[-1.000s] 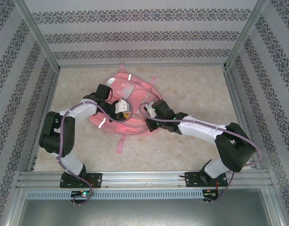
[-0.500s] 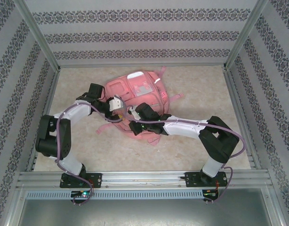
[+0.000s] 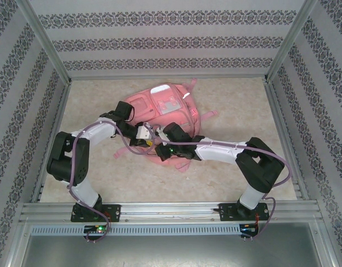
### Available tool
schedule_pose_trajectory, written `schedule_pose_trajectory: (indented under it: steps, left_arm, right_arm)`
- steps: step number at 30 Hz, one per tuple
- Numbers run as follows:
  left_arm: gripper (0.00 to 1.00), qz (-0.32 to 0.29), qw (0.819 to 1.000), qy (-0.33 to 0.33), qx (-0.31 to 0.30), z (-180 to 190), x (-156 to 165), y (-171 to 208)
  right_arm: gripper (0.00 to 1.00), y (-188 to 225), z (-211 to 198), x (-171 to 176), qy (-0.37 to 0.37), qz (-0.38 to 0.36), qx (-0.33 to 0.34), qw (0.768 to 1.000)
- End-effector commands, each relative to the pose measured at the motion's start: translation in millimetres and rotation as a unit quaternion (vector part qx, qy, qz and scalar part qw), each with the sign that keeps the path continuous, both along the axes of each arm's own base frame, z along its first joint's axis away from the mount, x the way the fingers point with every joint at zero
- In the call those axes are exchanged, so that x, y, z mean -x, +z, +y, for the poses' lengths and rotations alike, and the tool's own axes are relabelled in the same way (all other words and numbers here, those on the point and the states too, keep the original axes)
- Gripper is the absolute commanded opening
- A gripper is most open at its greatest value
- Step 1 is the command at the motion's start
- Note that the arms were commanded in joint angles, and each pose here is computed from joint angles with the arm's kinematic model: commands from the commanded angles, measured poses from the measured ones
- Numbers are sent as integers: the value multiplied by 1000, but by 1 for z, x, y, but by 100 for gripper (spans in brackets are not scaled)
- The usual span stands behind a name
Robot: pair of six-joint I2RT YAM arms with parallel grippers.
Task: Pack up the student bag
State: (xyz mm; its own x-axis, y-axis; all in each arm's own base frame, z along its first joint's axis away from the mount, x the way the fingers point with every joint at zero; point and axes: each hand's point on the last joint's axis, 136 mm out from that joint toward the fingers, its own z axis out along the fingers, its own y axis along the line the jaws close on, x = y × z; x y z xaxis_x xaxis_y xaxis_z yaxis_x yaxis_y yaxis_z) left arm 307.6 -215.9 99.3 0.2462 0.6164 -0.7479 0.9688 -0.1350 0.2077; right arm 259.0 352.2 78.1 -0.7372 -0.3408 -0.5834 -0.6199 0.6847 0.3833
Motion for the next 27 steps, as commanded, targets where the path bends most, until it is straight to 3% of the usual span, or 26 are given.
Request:
schedule_pose_trajectory:
  steps: [1, 8, 15, 18, 21, 23, 25, 27]
  left_arm:
    - [2, 1, 999, -30, -13, 0, 6, -2]
    - [0, -9, 999, -29, -15, 5, 0, 8]
    - [0, -17, 1000, -20, -12, 13, 4, 6]
    - [0, -16, 1000, 1, -18, 20, -1, 6]
    - [0, -21, 998, 63, 4, 36, -24, 17]
    - [0, -30, 989, 142, -1, 56, -54, 20]
    - [0, -38, 973, 227, -30, 80, -86, 19]
    - [13, -36, 936, 347, -44, 109, -124, 18]
  right_arm:
    - [0, 12, -11, 1, -7, 8, -17, 1000]
    - [0, -4, -68, -15, -16, -2, 57, 998]
    - [0, -15, -142, -56, -86, -18, 118, 989]
    - [0, -15, -159, -77, -130, -5, 104, 986]
    - [0, -9, -151, -83, -110, -14, 106, 988]
    - [0, -5, -136, -76, -73, -20, 99, 992]
    - [0, 2, -114, -63, -28, -22, 78, 996]
    - [0, 11, -90, -50, 13, -28, 57, 998]
